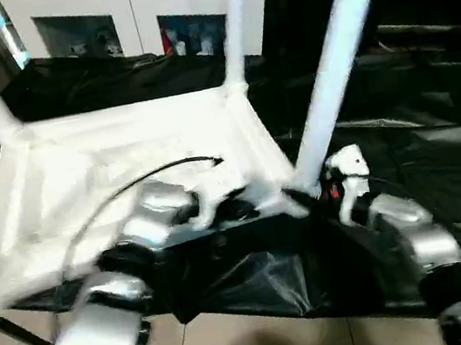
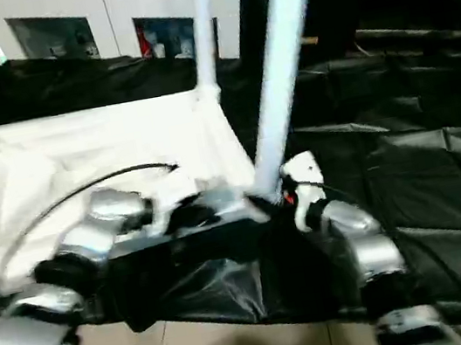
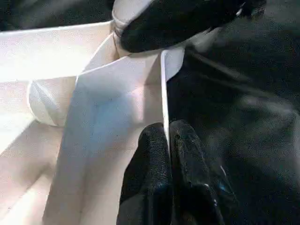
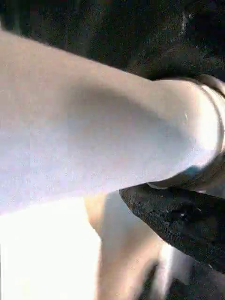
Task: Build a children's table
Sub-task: Rotate leg to tighten
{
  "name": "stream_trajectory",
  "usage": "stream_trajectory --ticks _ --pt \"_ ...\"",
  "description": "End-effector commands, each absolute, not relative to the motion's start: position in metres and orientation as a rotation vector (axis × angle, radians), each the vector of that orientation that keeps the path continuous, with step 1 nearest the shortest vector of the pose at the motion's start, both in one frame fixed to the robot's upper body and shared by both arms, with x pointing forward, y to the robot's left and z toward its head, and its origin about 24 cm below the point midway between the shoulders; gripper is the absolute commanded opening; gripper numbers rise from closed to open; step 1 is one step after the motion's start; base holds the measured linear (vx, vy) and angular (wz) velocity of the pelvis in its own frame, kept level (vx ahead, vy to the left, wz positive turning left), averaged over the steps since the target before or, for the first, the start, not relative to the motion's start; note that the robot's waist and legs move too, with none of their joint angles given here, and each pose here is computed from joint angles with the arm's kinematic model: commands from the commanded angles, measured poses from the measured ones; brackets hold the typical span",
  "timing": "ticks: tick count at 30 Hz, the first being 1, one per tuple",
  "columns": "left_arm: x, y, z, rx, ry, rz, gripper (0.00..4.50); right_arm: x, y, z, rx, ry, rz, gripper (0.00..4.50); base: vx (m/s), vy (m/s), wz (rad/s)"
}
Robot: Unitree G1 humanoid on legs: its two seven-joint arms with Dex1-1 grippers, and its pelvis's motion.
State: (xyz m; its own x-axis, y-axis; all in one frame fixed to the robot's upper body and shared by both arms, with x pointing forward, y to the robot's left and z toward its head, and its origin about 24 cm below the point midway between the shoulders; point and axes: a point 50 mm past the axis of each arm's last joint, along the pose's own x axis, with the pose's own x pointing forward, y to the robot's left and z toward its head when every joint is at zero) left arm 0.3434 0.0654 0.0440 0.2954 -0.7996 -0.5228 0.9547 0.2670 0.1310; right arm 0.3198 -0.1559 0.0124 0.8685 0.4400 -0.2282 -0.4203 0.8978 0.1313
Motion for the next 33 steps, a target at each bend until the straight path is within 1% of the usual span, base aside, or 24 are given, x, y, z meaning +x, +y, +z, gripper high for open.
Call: stream_trajectory --ticks 1,2,3,6,8,9,10,11,13,15,16,18,19,20,21,23,24,25,26,27,30,33 --pt "0.335 0.045 0.027 0.399 0.416 -1.152 0.0 0.318 -0.151 -0.007 0.088 0.363 0.318 2.74 0.0 0.0 0.0" --pt "0.335 0.034 0.027 0.387 0.41 -1.111 0.0 0.32 -0.146 -0.01 0.075 0.392 0.249 2.74 0.0 0.0 0.0" --pt "0.335 0.027 0.027 0.374 0.409 -1.095 0.0 0.322 -0.14 -0.01 0.07 0.402 0.221 2.74 0.0 0.0 0.0" --pt "0.333 0.014 0.028 0.361 0.398 -1.087 0.0 0.331 -0.121 -0.002 0.046 0.372 0.225 2.74 0.0 0.0 0.0" --pt "0.333 0.013 0.029 0.363 0.392 -1.085 0.0 0.333 -0.117 0.002 0.033 0.354 0.232 2.74 0.0 0.0 0.0" --pt "0.334 0.014 0.03 0.364 0.388 -1.083 0.0 0.336 -0.115 0.006 0.037 0.336 0.237 3.3 0.0 0.0 0.0" --pt "0.336 0.015 0.031 0.367 0.386 -1.082 0.0 0.338 -0.114 0.009 0.04 0.32 0.247 3.44 0.0 0.0 0.0" --pt "0.336 0.016 0.031 0.369 0.386 -1.08 0.0 0.339 -0.114 0.01 0.039 0.311 0.251 3.46 0.0 0.0 0.0" --pt "0.339 0.021 0.033 0.372 0.382 -1.082 0.0 0.341 -0.116 0.013 -0.008 0.292 0.265 3.78 0.0 0.0 0.0" --pt "0.341 0.029 0.034 0.385 0.387 -1.094 0.0 0.342 -0.121 0.018 -0.067 0.252 0.296 3.87 0.0 0.0 0.0" --pt "0.342 0.03 0.035 0.389 0.388 -1.095 0.0 0.342 -0.122 0.019 -0.077 0.244 0.301 3.87 0.0 0.0 0.0" --pt "0.343 0.037 0.036 0.399 0.392 -1.125 0.0 0.342 -0.127 0.022 -0.109 0.216 0.364 3.87 0.0 0.0 0.0" --pt "0.343 0.049 0.036 0.414 0.402 -1.178 0.0 0.338 -0.137 0.026 -0.139 0.198 0.477 3.87 0.0 0.0 0.0" --pt "0.343 0.049 0.036 0.414 0.402 -1.178 0.0 0.338 -0.137 0.026 -0.139 0.198 0.477 3.87 0.0 0.0 0.0" --pt "0.343 0.055 0.036 0.428 0.407 -1.2 0.0 0.335 -0.141 0.027 -0.153 0.199 0.535 3.87 0.0 0.0 0.0" --pt "0.342 0.063 0.036 0.444 0.413 -1.231 0.0 0.33 -0.148 0.028 -0.201 0.194 0.608 3.87 0.0 0.0 0.0" --pt "0.343 0.069 0.036 0.456 0.414 -1.235 0.0 0.327 -0.155 0.029 -0.25 0.19 0.641 3.87 0.0 0.0 0.0" --pt "0.343 0.073 0.037 0.455 0.418 -1.255 0.0 0.325 -0.161 0.029 -0.261 0.197 0.671 3.87 0.0 0.0 0.0" --pt "0.343 0.075 0.037 0.453 0.42 -1.263 0.0 0.324 -0.163 0.029 -0.262 0.2 0.68 3.87 0.0 0.0 0.0" --pt "0.341 0.081 0.038 0.453 0.431 -1.308 0.0 0.322 -0.17 0.031 -0.252 0.214 0.726 3.87 0.0 0.0 0.0" --pt "0.339 0.085 0.039 0.451 0.444 -1.352 0.0 0.32 -0.174 0.032 -0.235 0.221 0.753 3.87 0.0 0.0 0.0" --pt "0.333 0.093 0.041 0.39 0.487 -1.479 0.0 0.316 -0.18 0.035 -0.192 0.238 0.836 3.87 0.0 0.0 0.0"
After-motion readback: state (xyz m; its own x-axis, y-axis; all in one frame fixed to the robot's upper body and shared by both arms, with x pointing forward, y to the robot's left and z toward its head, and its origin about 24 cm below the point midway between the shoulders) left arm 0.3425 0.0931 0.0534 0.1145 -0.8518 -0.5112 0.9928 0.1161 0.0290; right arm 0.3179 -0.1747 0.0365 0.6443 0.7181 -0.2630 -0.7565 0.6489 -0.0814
